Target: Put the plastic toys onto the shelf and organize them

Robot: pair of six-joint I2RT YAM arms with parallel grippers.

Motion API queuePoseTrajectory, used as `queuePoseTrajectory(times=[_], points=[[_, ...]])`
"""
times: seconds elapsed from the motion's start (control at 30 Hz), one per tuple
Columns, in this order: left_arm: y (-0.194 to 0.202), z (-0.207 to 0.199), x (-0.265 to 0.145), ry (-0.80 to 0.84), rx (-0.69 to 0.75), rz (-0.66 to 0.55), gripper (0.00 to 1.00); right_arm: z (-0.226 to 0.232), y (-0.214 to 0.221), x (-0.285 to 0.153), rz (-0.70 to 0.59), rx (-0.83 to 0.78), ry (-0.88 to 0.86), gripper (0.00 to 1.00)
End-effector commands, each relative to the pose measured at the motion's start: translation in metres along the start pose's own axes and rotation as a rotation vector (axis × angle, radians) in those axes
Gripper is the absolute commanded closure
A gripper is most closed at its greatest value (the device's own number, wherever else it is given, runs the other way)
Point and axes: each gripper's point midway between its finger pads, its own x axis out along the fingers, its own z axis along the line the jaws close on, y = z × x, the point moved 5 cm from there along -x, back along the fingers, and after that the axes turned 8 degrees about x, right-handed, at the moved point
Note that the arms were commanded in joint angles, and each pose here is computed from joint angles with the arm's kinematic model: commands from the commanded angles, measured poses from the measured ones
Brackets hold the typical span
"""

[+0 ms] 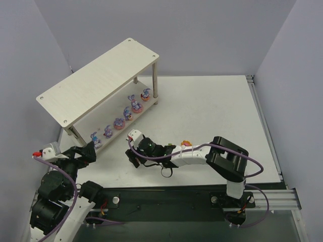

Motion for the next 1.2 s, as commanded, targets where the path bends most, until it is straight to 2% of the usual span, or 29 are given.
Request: queuePoseTrajectory(times=[0.0,0.17,0.27,0.3,0.37,0.4,0.47,0.5,0.57,0.73,0.97,1.0,1.17], points=[[-0.008,0.0,0.0,-0.004,-0.012,-0.036,0.03,0.009,-0.022,0.009,-0.088,0.005,-0.06,0.36],[-0.008,0.001,-0.001,-0.01,-0.013,-0.037,0.03,0.009,-0.019,0.015,-0.077,0.003,-0.065,0.41],[-0.009,0.001,-0.002,-0.009,-0.016,-0.043,0.03,0.009,-0.017,0.016,-0.075,0.009,-0.064,0.48],[-0.008,0.001,-0.001,-0.01,-0.014,-0.04,0.03,0.009,-0.019,0.016,-0.081,0.011,-0.065,0.57],[-0.008,0.001,-0.001,-0.012,-0.014,-0.041,0.03,0.007,-0.017,0.016,-0.082,0.016,-0.056,0.65],[-0.009,0.001,-0.001,-0.011,-0.015,-0.042,0.03,0.008,-0.019,0.014,-0.091,0.018,-0.052,0.74],[-0.009,0.002,-0.002,-0.011,-0.016,-0.042,0.03,0.009,-0.022,0.013,-0.099,0.017,-0.045,0.84],[-0.008,0.002,-0.001,-0.012,-0.016,-0.041,0.03,0.01,-0.024,0.011,-0.103,0.016,-0.044,0.92],[-0.009,0.002,-0.002,-0.012,-0.017,-0.044,0.03,0.011,-0.031,0.008,-0.121,0.015,-0.023,0.99],[-0.012,0.002,-0.004,-0.01,-0.027,-0.059,0.03,0.02,-0.066,-0.014,-0.187,0.038,0.012,1.0],[-0.031,0.012,-0.012,-0.073,-0.023,-0.113,0.03,0.034,-0.14,-0.057,-0.26,0.079,0.032,1.0],[-0.032,0.016,-0.012,-0.109,-0.013,-0.109,0.03,0.039,-0.161,-0.065,-0.291,0.09,0.023,1.0],[-0.04,0.016,-0.014,-0.133,-0.006,-0.096,0.03,0.038,-0.204,-0.086,-0.329,0.122,0.04,1.0]])
